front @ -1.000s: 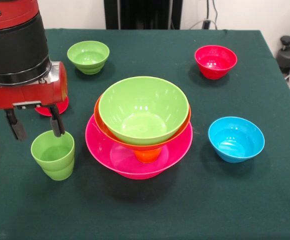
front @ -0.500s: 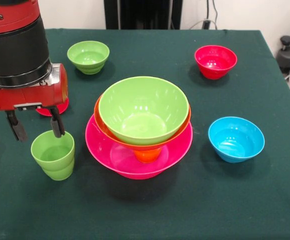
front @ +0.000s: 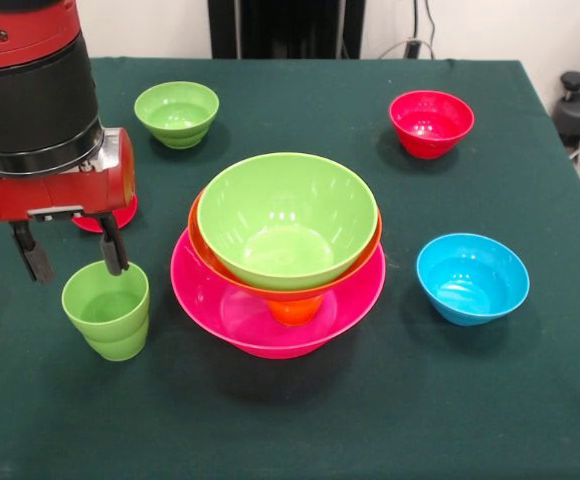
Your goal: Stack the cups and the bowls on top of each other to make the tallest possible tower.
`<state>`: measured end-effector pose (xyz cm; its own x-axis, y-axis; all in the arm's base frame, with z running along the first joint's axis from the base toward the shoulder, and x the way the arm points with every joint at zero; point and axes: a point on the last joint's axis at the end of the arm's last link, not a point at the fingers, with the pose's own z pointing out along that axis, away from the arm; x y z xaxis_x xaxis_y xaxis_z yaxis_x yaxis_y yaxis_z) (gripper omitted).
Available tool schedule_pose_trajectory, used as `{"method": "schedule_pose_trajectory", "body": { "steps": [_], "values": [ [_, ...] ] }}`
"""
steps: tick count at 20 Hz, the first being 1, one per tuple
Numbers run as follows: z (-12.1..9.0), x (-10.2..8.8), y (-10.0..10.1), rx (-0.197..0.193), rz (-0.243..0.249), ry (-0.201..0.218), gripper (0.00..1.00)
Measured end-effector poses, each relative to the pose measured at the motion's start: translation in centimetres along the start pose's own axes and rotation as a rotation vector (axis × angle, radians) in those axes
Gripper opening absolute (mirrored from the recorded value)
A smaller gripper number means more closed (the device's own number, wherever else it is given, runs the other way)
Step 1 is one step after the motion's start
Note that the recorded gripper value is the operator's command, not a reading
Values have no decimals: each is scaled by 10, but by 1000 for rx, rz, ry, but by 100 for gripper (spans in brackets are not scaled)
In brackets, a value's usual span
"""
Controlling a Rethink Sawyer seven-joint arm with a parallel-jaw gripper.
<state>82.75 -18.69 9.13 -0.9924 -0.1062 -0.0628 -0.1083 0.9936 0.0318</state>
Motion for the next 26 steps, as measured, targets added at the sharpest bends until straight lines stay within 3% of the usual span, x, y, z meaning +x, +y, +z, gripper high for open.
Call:
{"method": "schedule_pose_trajectory", "body": {
  "steps": [26],
  "values": [
    [15, 2, 4, 19, -19, 17, 100]
  ]
}}
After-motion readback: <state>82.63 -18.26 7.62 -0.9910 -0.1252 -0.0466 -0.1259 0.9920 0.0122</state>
